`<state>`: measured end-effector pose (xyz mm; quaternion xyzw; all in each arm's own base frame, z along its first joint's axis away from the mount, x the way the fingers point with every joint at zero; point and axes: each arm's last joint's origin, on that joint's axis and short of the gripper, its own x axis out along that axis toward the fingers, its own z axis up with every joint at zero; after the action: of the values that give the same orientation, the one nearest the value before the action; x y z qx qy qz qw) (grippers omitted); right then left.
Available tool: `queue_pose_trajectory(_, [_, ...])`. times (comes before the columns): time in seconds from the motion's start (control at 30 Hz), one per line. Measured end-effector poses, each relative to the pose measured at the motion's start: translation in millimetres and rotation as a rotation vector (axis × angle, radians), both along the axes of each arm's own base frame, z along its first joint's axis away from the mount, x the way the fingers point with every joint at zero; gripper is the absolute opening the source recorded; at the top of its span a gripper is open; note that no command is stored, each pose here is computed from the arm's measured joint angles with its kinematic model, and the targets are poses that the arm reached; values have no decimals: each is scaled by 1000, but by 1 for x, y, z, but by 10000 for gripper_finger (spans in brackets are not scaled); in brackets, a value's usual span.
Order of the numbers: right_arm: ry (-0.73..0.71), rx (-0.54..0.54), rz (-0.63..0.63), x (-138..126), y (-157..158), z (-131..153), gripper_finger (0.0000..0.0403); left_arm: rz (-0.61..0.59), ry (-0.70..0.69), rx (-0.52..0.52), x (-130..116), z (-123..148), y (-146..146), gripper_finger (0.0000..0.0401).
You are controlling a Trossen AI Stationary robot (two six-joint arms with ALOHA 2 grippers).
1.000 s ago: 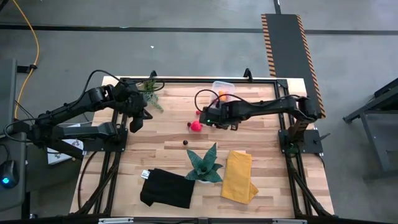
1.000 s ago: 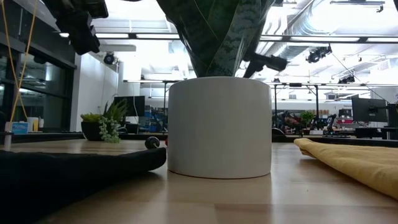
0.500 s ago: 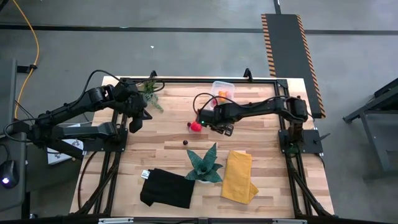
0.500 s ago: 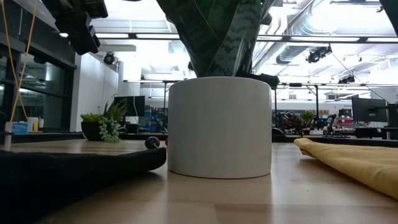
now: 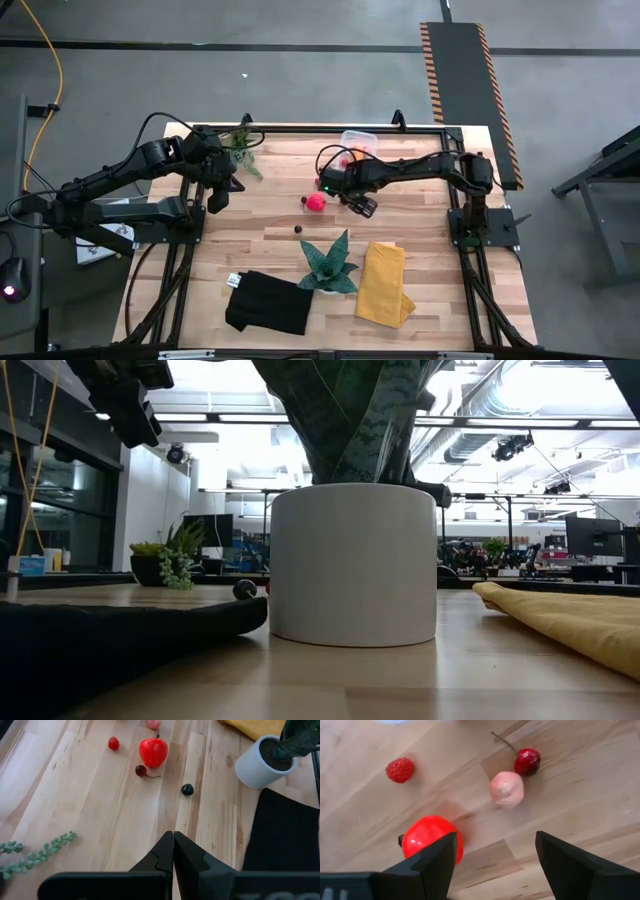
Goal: Pick and placing Produce into tupperware
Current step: Put the apricot into the transparent container
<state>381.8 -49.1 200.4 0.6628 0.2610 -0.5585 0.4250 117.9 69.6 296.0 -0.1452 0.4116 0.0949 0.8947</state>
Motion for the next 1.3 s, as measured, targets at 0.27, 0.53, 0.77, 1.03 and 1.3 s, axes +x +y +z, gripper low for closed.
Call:
queue_pose_trajectory(0.27, [-8,28,-77,-1,-9,0,261,0,0,1,0,0,0,1])
queue_pose_trajectory(0.53, [-1,60,-91,2,-16,-10,261,0,-1,1,0,0,0,1])
queue_pose_trajectory(0.77, [34,67,-101,3,-16,-19,261,-1,-1,1,0,0,0,1])
queue_pose_trajectory(1.03, [46,61,-113,5,-17,-27,261,-2,-1,3,0,0,0,1])
queue_pose_trajectory(1.3, [73,38,-122,3,-17,-29,261,-3,-1,4,0,0,0,1])
